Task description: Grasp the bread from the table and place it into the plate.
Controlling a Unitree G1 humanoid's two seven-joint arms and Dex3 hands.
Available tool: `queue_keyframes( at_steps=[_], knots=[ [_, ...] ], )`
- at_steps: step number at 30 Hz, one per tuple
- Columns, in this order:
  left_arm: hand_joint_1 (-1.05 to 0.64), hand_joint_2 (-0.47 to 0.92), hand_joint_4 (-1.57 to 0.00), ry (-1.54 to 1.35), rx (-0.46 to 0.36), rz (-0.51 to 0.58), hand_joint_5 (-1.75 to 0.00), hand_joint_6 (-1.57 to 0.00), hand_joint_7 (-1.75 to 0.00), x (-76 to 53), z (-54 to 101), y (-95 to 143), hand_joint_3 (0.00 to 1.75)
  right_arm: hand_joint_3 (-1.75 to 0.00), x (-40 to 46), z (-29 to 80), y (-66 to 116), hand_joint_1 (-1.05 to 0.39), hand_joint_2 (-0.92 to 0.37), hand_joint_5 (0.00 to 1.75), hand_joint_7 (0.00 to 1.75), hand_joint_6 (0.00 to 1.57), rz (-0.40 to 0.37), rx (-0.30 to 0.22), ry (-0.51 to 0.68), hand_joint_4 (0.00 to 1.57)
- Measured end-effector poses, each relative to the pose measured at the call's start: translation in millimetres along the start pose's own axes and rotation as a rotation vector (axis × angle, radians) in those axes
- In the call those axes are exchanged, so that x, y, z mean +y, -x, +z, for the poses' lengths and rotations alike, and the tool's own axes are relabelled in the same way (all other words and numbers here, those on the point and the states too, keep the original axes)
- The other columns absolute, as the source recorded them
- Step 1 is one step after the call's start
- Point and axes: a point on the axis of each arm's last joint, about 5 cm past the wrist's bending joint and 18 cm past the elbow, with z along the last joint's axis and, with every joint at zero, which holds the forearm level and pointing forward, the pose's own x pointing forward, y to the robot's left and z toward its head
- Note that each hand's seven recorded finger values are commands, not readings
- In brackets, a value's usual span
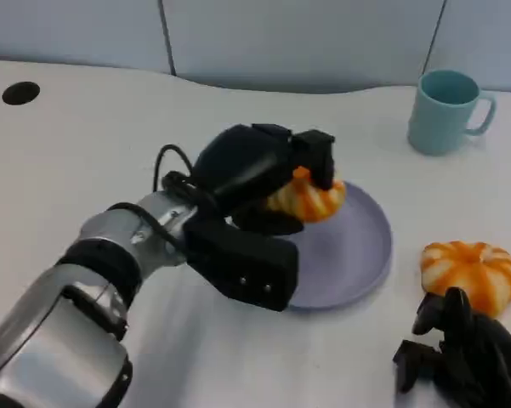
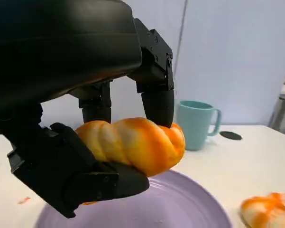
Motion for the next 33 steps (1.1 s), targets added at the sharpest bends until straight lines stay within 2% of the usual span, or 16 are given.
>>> queue_keyframes(
  at_steps=[6,7,8,12,13,14,16,17,18,21,25,26,27,30,31,33],
  knots=[
    [-0.34,0.59,-0.97,-0.01,0.02,-0.076,-1.75,-0.75,-1.75,-3.8,2.2,-2.3,1.17,-0.55,1.2,0.1,1.3,-0.44,-0.92,1.34,1.33,1.11,-0.009,0.004,0.001,1.27],
    [-0.34,0.54,-0.92,-0.01,0.02,-0.079,-1.7,-0.79,-1.5,-3.8,2.1,-2.3,1.19,-0.54,1.1,0.1,1.5,-0.44,-0.92,1.34,1.31,1.12,-0.011,0.005,0.001,1.27],
    [-0.33,0.5,-0.88,-0.01,0.026,-0.089,-1.69,-0.83,-1.36,-3.9,2.4,-2.9,1.21,-0.53,1.1,0.0,1.8,-0.44,-0.92,1.34,1.3,1.14,-0.013,0.005,0.001,1.28],
    [-0.32,0.48,-0.85,-0.01,0.078,-0.17,-1.7,-0.84,-1.29,-7.9,6.1,-8.4,1.22,-0.53,2.2,-0.2,2.3,-0.44,-0.92,1.34,1.27,1.16,-0.017,0.006,0.004,1.28],
    [-0.32,0.5,-0.81,-0.007,0.077,-0.176,-1.57,-0.82,-1.18,-8.8,7.5,-9.5,1.15,-0.54,2.4,-0.2,2.4,-0.44,-0.92,1.34,1.27,1.16,-0.017,0.006,0.005,1.28],
    [-0.34,0.57,-0.78,0.001,0.084,-0.185,-1.43,-0.82,-0.91,-9.2,8.9,-11.2,0.96,-0.53,2.6,-0.2,2.4,-0.44,-0.92,1.34,1.26,1.16,-0.016,0.006,0.005,1.27],
    [-0.34,0.62,-0.76,0.025,0.12,-0.214,-1.35,-0.85,-0.72,-9.0,9.9,-13.9,0.83,-0.53,3.3,-0.4,2.6,-0.44,-0.92,1.33,1.25,1.16,-0.017,0.007,0.001,1.27],
    [-0.34,0.63,-0.76,0.037,0.138,-0.224,-1.35,-0.85,-0.7,-8.8,9.8,-14.6,0.81,-0.53,3.6,-0.6,2.9,-0.44,-0.92,1.33,1.25,1.16,-0.017,0.008,-0.001,1.27],
    [-0.39,0.68,-0.58,0.042,0.147,-0.232,-1.26,-0.65,-0.53,-8.7,9.7,-14.8,0.67,-0.53,3.9,-0.6,3.1,-0.44,-0.92,1.33,1.25,1.16,-0.017,0.01,-0.003,1.27],
    [-0.47,0.83,-0.32,0.065,0.159,-0.281,-1.08,-0.41,-0.38,-7.9,9.3,-15.3,0.34,-0.53,4.0,-0.8,3.5,-0.44,-0.92,1.33,1.25,1.16,-0.02,0.01,-0.002,1.28],
    [-0.49,0.89,-0.27,0.065,0.164,-0.324,-1.03,-0.36,-0.37,-8.0,9.0,-15.1,0.22,-0.53,4.0,-0.9,3.9,-0.44,-0.92,1.32,1.26,1.15,-0.022,0.01,-0.002,1.28],
    [-0.68,0.91,-0.11,0.065,0.164,-0.327,-0.61,-0.15,-0.26,-8.0,9.0,-15.1,0.21,-0.53,4.1,-0.9,3.9,-0.45,-0.92,1.32,1.27,1.15,-0.021,0.01,-0.002,1.28],
    [-0.74,0.91,-0.06,0.057,0.165,-0.332,-0.45,-0.08,-0.23,-8.1,9.1,-15.3,0.2,-0.53,4.2,-1.0,3.9,-0.45,-0.92,1.32,1.27,1.15,-0.021,0.01,-0.002,1.27],
    [-0.83,0.92,-0.01,0.001,0.178,-0.376,-0.23,-0.01,-0.17,-8.5,9.0,-16.3,0.21,-0.53,4.3,-1.0,3.8,-0.45,-0.92,1.32,1.28,1.14,-0.02,0.011,-0.001,1.27],
    [-0.9,0.92,0.0,-0.007,0.181,-0.381,-0.12,0.0,-0.09,-8.5,9.0,-16.4,0.22,-0.54,4.3,-1.0,3.8,-0.45,-0.92,1.32,1.29,1.13,-0.02,0.011,-0.001,1.26],
    [-0.99,0.92,0.0,-0.026,0.177,-0.396,-0.02,0.0,-0.02,-7.9,8.9,-16.9,0.23,-0.53,4.5,-1.0,3.7,-0.45,-0.92,1.33,1.3,1.13,-0.02,0.012,-0.001,1.26]
  ],
)
